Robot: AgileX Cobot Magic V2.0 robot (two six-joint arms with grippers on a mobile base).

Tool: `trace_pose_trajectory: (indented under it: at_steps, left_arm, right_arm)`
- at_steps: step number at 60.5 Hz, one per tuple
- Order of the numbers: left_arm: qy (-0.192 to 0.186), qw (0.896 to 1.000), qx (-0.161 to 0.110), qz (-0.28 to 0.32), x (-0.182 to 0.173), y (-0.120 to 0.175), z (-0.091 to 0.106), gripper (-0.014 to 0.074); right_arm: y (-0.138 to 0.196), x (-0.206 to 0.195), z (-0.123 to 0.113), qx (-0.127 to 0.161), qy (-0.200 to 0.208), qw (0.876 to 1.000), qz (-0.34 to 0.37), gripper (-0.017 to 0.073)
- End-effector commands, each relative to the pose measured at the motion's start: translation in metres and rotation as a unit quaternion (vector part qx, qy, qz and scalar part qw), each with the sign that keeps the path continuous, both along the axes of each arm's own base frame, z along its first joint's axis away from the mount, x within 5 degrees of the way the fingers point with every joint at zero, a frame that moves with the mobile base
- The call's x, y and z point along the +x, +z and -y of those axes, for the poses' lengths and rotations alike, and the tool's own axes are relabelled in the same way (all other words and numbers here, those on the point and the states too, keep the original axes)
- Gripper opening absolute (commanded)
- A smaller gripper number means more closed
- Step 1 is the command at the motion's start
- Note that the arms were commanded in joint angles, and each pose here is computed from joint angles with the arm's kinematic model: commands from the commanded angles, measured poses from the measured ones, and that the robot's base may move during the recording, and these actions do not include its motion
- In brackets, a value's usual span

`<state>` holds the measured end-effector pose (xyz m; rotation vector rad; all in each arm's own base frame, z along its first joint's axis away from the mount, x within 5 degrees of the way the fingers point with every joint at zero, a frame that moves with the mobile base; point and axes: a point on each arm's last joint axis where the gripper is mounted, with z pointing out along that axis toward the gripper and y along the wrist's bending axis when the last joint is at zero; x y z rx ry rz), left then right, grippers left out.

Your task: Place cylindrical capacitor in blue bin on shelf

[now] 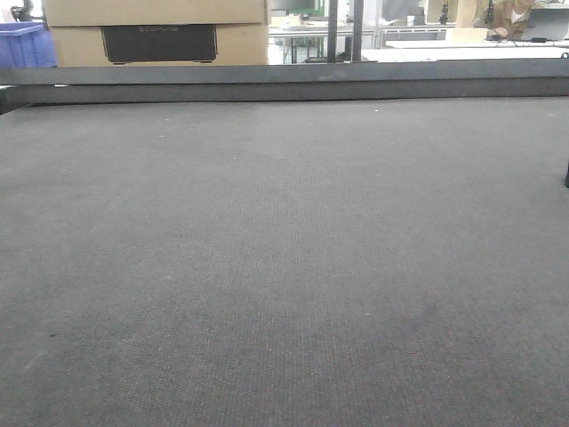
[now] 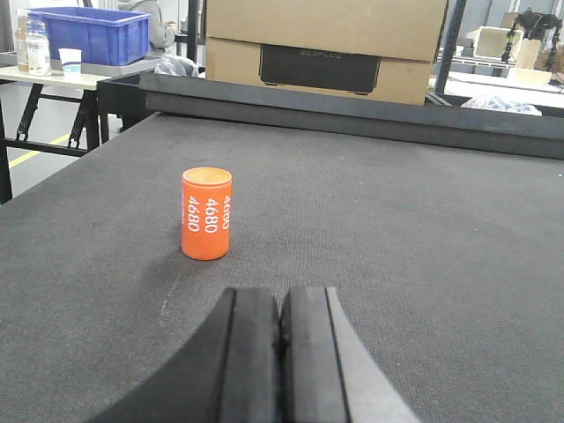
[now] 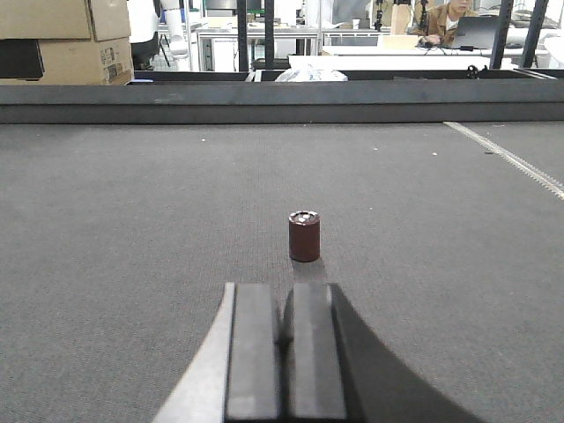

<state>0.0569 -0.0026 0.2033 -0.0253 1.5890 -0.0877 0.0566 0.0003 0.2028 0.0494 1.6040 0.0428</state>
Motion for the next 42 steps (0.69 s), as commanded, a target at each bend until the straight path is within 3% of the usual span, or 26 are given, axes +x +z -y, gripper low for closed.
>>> trace_pose_trajectory:
  at_steps: [1, 32, 42]
  left_arm:
    - [0.001, 1.0, -0.003, 0.014, -0.001, 0.003, 0.0, -0.0111]
    - [0.002, 1.0, -0.004, 0.029, -0.001, 0.006, 0.0, -0.0111]
    - [0.007, 0.997, -0.006, 0.072, -0.001, 0.014, -0.001, -0.0111]
  right_arm:
    - [0.002, 0.0, 0.0, -0.001, -0.001, 1.0, 0.013, -0.016]
    - [0.002, 0.0, 0.0, -0.001, -0.001, 1.0, 0.017, -0.016]
    - [0.005, 0.0, 0.001, -0.001, -0.003, 1.0, 0.031, -0.016]
